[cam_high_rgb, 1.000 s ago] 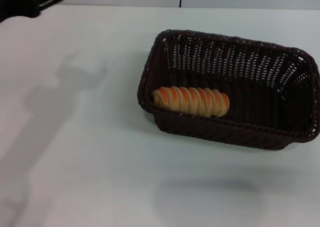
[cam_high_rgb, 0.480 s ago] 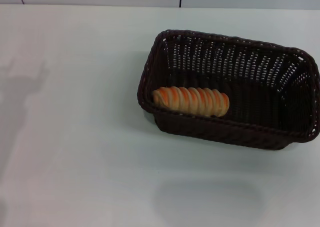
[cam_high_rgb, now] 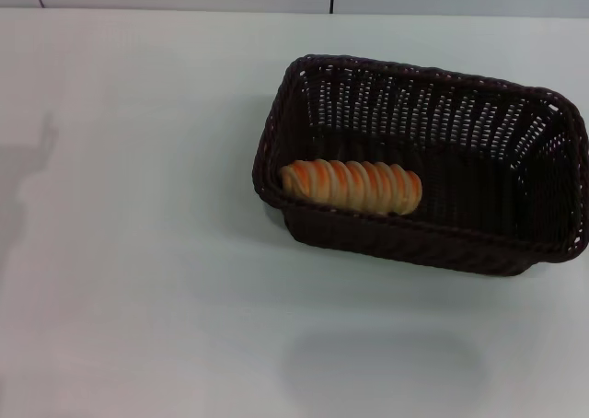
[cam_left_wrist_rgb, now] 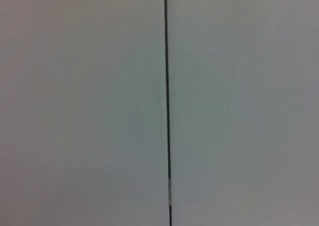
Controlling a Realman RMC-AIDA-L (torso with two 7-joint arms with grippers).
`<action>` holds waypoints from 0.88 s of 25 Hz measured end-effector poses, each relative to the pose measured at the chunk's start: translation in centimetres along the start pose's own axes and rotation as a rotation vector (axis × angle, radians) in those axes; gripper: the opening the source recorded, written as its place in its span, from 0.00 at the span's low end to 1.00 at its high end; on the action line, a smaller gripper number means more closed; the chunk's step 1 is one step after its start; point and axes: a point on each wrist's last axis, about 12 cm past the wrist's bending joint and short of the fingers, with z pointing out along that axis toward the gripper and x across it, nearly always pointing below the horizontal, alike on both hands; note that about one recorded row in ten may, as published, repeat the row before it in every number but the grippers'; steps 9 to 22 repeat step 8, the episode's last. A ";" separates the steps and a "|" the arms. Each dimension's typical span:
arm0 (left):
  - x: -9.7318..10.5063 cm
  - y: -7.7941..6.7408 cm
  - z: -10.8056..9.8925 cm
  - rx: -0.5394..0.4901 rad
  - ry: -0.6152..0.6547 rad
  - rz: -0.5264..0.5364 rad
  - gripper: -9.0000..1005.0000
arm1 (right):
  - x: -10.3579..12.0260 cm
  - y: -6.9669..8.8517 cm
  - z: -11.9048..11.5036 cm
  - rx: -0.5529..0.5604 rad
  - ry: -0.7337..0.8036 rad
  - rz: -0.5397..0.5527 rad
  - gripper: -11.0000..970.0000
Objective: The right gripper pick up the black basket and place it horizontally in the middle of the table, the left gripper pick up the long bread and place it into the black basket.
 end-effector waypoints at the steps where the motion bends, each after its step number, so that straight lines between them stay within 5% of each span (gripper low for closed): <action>1: 0.0 0.1 0.0 -0.002 -0.001 0.000 0.81 | 0.4 0.5 -0.2 -0.001 0.010 -0.042 0.49; 22: 0.2 0.3 0.1 -0.013 0.003 -0.007 0.81 | 1.0 1.5 -1.3 -0.009 0.006 -0.069 0.49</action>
